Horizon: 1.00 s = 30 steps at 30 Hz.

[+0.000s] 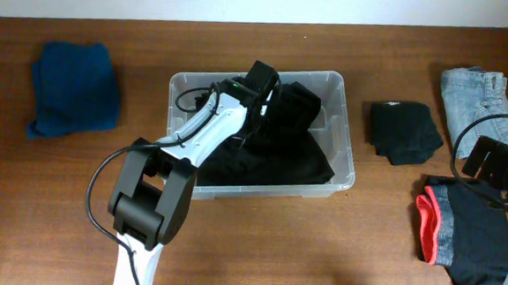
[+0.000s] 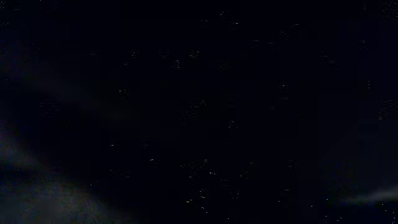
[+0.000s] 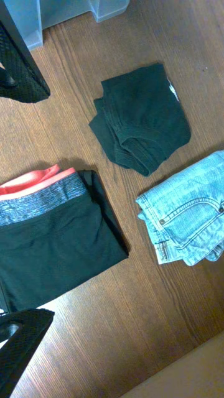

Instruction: Pack container

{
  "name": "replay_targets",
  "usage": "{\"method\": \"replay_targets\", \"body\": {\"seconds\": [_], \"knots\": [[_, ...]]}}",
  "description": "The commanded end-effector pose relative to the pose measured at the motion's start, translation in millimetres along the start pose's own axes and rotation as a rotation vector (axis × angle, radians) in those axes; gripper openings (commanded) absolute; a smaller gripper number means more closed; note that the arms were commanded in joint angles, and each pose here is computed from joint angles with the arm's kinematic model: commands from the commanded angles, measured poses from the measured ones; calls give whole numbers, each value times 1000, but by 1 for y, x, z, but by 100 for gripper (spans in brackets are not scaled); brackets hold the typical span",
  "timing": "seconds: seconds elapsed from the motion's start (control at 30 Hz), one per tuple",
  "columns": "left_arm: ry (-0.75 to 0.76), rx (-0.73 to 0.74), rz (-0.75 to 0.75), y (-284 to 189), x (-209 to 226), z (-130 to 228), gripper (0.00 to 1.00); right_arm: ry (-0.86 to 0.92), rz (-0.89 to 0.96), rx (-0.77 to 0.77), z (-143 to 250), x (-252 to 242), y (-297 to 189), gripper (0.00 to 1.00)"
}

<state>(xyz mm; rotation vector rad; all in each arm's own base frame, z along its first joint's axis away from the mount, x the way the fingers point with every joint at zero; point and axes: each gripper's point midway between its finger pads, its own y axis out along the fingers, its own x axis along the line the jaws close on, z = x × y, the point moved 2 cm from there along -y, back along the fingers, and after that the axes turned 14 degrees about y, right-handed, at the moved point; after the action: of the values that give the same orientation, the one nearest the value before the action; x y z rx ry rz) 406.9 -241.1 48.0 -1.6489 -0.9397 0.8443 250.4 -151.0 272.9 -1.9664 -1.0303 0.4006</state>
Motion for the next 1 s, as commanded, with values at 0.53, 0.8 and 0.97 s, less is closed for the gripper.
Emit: {"method": "replay_targets", "body": {"seconds": [0.53,0.8,0.97], "knots": [[12,240,-99,-4,20,53,1,12,-3,-16,-3,0,-4,98],[106,144,-87,-13,18,24,1,11,-3,-16,-3,0,-4,98],[200,81,-15,-11,6,10,1,12,-3,-16,-3,0,-4,98]]}}
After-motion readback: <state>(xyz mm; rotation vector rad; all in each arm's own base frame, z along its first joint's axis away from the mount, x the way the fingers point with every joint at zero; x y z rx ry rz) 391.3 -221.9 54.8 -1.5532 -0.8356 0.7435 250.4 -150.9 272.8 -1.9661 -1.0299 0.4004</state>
